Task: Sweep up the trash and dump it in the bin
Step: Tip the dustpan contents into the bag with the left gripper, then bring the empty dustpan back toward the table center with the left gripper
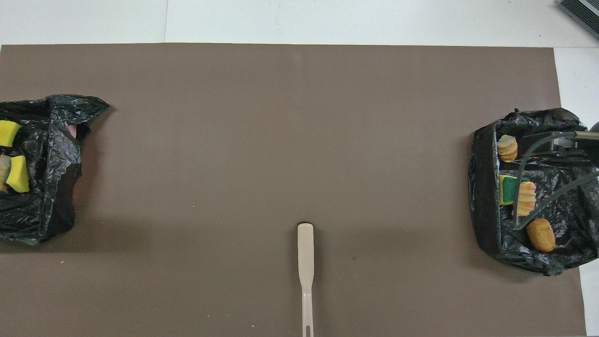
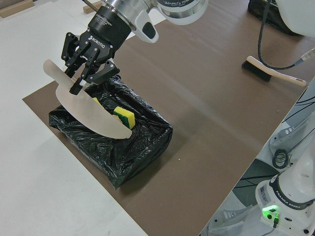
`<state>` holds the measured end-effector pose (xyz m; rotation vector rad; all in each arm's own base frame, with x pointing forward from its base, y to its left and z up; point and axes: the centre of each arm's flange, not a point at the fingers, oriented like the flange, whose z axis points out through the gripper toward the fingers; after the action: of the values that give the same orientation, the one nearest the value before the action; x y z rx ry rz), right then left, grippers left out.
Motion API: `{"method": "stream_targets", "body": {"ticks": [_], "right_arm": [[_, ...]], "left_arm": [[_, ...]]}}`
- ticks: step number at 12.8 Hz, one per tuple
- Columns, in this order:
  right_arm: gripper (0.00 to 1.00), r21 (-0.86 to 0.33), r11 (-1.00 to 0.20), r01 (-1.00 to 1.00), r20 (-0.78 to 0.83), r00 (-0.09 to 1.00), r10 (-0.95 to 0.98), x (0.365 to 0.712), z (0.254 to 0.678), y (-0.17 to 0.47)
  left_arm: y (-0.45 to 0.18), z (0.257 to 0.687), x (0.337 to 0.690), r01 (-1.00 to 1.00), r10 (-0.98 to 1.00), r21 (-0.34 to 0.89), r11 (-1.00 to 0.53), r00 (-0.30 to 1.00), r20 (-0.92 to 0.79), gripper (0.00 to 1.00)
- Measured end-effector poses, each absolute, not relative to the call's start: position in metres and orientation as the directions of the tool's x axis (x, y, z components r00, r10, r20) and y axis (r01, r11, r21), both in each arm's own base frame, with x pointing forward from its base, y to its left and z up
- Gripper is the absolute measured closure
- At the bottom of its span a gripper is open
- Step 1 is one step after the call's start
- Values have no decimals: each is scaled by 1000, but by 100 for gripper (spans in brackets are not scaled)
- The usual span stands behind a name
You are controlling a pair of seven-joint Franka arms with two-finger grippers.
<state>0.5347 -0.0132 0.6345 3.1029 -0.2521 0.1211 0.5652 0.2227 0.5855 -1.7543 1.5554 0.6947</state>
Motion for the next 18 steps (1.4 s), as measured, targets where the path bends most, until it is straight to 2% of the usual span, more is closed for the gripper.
{"method": "stream_targets", "body": {"ticks": [4, 8, 12, 18], "right_arm": [[0, 18, -985, -173, 68, 983, -171, 529, 640, -28], [0, 18, -984, -175, 34, 984, -174, 523, 647, -31], [0, 21, -988, -153, 13, 988, -153, 521, 646, -19], [0, 22, -989, -148, -1, 989, -148, 502, 674, -15]], "left_arm": [[214, 573, 557, -925, -748, -229, -302, 379, -545, 69], [189, 554, 550, -733, -674, -200, -650, 677, -296, 69], [91, 542, 558, -450, -428, -136, -883, 889, -162, 69], [-74, 520, 552, -76, -74, -17, -997, 994, -86, 69]]}}
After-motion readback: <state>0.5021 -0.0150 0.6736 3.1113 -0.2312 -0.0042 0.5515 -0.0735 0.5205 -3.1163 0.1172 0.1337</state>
